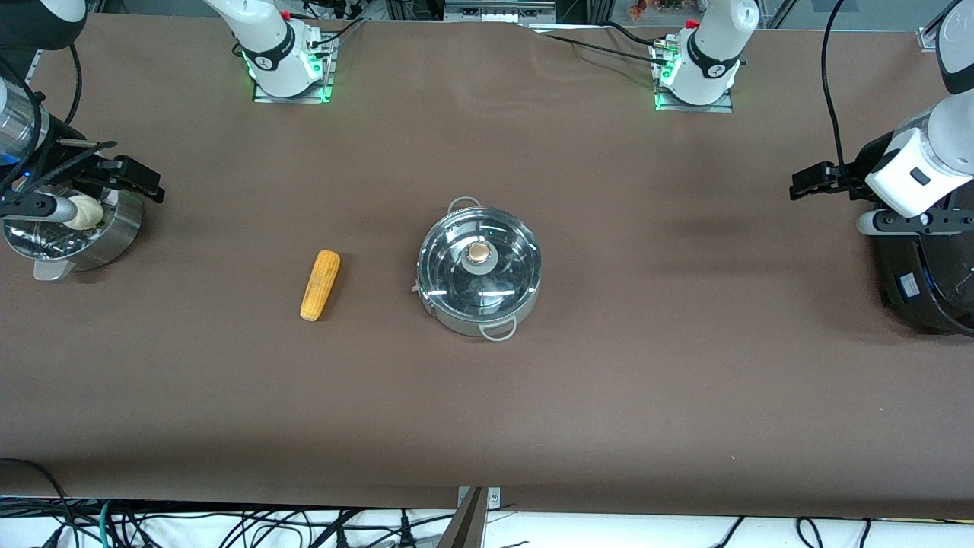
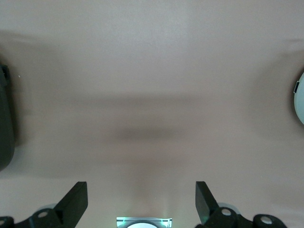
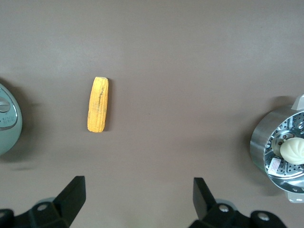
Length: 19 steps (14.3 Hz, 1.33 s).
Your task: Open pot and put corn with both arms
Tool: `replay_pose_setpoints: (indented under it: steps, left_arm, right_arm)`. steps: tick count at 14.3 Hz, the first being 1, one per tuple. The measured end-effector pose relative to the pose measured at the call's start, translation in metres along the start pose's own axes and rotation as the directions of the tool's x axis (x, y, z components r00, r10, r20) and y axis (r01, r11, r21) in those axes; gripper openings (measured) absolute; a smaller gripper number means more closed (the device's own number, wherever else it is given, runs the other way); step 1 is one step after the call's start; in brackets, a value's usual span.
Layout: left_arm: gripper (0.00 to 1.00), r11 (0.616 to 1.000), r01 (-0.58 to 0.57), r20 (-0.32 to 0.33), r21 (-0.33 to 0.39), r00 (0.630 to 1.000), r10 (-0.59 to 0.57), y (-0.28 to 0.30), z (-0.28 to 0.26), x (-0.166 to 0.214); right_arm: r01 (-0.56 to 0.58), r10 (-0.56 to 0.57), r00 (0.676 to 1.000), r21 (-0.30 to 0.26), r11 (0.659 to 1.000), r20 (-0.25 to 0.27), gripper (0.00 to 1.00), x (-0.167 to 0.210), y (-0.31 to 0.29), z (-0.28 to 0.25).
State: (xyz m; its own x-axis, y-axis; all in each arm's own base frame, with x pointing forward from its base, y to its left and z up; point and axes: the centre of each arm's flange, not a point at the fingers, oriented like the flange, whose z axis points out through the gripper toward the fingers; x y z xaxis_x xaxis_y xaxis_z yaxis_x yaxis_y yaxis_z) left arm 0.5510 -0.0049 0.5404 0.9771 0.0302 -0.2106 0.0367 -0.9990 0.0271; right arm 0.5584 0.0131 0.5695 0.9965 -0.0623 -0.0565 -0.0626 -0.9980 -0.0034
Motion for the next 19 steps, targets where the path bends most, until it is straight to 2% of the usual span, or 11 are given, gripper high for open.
replay_pose_setpoints:
  steps: [3, 11, 15, 16, 19]
  left_arm:
    - [1.00, 1.000, 0.000, 0.006, 0.000, 1.000, 0.000, 0.000, 0.000, -0.001]
    - [1.00, 1.000, 0.000, 0.010, 0.000, 1.000, 0.000, 0.000, 0.001, -0.001]
    - [1.00, 1.000, -0.002, 0.008, 0.001, 1.000, 0.002, 0.002, 0.000, -0.001]
    - [0.99, 1.000, -0.002, 0.006, 0.002, 1.000, 0.002, 0.006, -0.001, -0.001]
    - [0.99, 0.999, 0.039, -0.020, 0.006, 0.999, -0.039, 0.055, -0.007, 0.005]
  right_arm:
    - [0.002, -0.002, 1.000, 0.000, 1.000, 0.004, 1.00, -0.001, -0.001, 0.000]
    - [0.005, -0.004, 0.999, -0.005, 1.000, 0.054, 1.00, -0.006, -0.003, 0.005]
    - [0.045, -0.039, 0.992, -0.047, 0.998, 0.123, 1.00, 0.006, -0.051, 0.048]
    - [0.021, -0.012, 0.991, -0.058, 0.998, 0.136, 1.00, 0.012, -0.066, 0.066]
    - [-0.140, 0.148, 0.983, -0.084, 0.987, 0.109, 1.00, 0.033, -0.107, 0.116]
